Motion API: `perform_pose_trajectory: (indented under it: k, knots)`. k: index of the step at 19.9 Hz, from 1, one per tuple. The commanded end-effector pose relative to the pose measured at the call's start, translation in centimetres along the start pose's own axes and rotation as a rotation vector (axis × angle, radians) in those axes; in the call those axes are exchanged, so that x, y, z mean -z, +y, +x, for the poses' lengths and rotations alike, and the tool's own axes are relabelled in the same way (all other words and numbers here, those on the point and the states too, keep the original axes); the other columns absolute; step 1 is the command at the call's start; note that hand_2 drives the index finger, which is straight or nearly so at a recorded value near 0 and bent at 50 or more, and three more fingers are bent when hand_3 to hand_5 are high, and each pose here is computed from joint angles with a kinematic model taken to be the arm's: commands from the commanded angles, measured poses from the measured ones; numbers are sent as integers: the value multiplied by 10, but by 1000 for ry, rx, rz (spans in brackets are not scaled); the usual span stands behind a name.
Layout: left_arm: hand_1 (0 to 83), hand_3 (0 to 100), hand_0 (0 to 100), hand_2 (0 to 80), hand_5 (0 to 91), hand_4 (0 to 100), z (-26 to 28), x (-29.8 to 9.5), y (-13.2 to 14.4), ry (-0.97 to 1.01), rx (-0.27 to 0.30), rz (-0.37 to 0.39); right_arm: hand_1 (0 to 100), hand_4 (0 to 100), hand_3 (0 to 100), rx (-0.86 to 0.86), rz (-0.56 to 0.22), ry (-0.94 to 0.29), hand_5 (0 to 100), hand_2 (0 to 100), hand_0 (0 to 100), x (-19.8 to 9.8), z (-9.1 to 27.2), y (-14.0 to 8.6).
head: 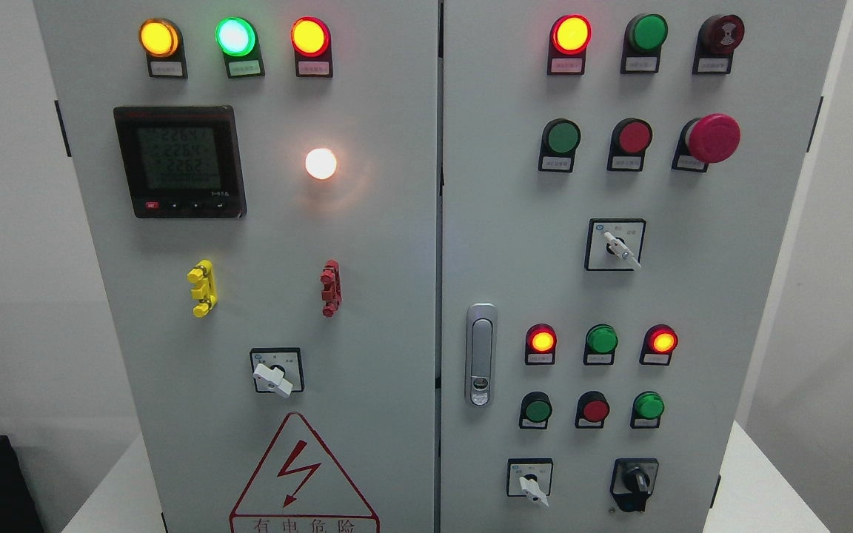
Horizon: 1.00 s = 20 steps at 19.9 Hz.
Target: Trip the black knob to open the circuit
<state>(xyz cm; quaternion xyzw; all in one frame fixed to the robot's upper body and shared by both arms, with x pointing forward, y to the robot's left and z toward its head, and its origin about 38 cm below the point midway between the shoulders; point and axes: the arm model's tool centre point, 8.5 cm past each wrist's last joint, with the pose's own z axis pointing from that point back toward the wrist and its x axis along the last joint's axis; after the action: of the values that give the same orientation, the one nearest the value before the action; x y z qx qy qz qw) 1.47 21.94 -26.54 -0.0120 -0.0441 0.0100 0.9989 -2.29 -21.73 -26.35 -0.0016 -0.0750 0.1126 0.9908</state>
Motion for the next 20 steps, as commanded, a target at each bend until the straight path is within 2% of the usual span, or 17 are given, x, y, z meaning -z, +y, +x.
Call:
perform_pose_trajectory:
  k: [1,7,13,18,19,20]
  knots:
    - [389,0,120,0,0,0,0,0,0,0,-3,0,198,0,0,10,6,5,0,0,0,0,1,1]
    - [389,0,120,0,0,0,0,0,0,0,-3,0,199,0,0,44,13,-19,0,0,0,1,8,-2]
    - [389,0,120,0,0,0,0,0,0,2,-3,0,219,0,0,97,2,-128,0,0,0,2,30,-2]
    - [389,0,120,0,0,0,0,0,0,0,-3,0,276,0,0,109,3,-248,0,0,25,-5,49,3]
    - [389,0,120,0,0,0,0,0,0,0,-3,0,296,44,83,111,2,-271,0,0,37,-6,52,3]
    - [389,0,120,0,0,0,0,0,0,2,-3,0,307,71,113,117,-8,-297,0,0,40,-8,58,3]
